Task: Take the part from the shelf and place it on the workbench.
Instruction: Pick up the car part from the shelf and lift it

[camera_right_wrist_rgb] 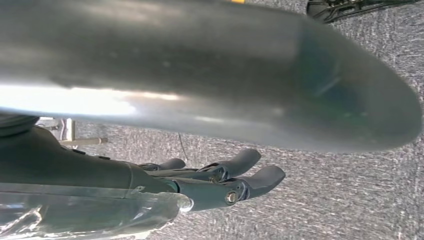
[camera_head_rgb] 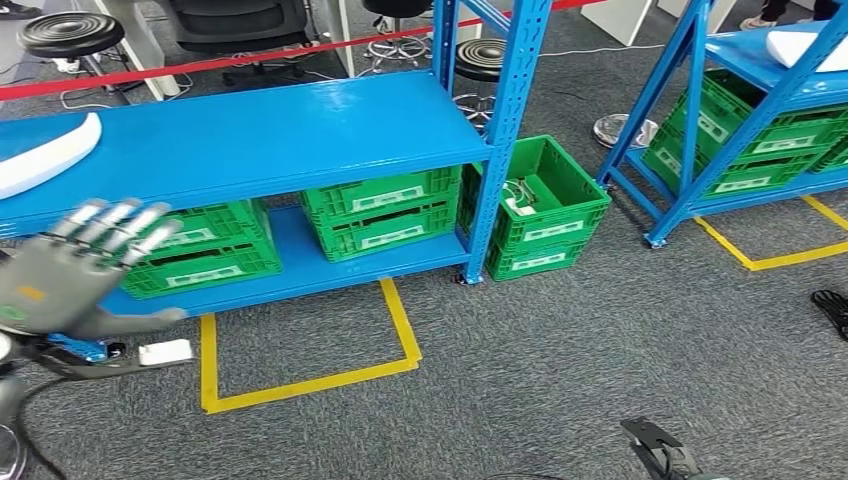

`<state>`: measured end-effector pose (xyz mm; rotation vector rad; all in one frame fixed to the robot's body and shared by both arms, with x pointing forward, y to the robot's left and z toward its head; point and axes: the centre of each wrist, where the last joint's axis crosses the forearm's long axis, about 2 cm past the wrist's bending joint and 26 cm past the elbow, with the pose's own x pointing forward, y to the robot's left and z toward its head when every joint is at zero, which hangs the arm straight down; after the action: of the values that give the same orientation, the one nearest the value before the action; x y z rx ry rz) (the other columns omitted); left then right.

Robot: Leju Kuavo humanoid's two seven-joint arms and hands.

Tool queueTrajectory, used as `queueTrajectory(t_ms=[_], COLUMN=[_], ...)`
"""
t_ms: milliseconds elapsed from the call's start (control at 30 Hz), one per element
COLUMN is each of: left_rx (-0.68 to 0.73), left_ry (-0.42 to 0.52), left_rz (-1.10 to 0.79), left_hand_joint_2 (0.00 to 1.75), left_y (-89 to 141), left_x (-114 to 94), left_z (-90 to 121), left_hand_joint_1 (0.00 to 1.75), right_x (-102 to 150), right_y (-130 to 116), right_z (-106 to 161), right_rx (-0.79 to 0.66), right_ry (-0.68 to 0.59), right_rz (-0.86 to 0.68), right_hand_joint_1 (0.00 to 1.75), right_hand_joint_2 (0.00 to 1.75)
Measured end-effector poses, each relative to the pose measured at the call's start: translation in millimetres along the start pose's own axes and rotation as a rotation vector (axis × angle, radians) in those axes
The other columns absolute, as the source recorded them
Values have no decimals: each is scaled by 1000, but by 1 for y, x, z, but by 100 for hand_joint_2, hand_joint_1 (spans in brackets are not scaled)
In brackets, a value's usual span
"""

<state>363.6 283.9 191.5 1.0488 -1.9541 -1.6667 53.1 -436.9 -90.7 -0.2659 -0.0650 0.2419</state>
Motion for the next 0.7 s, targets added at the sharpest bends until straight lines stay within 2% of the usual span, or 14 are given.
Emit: queueTrajectory(t_ms=[100, 200, 367, 700], left_rx=[-108, -223, -348, -393], left_ry=[15, 81, 240, 281], left_rz=[183, 286, 272, 265], left_hand_joint_2=[0, 0, 0, 0], left_y=[-21, -35, -44, -51], left_x=[14, 15, 3, -2], left_z=[-6, -9, -15, -18], left_hand_joint_1=[0, 0, 0, 0], right_x=[0, -1, -4, -6], right_y=[0, 0, 0, 0], right_z=[0, 0, 0, 0], right_rx=[4, 6, 8, 9], right_ry=[9, 17, 26, 30], right_rz=[-8, -18, -40, -51], right_hand_joint_1=[0, 0, 0, 0], right_hand_joint_2=[0, 0, 0, 0])
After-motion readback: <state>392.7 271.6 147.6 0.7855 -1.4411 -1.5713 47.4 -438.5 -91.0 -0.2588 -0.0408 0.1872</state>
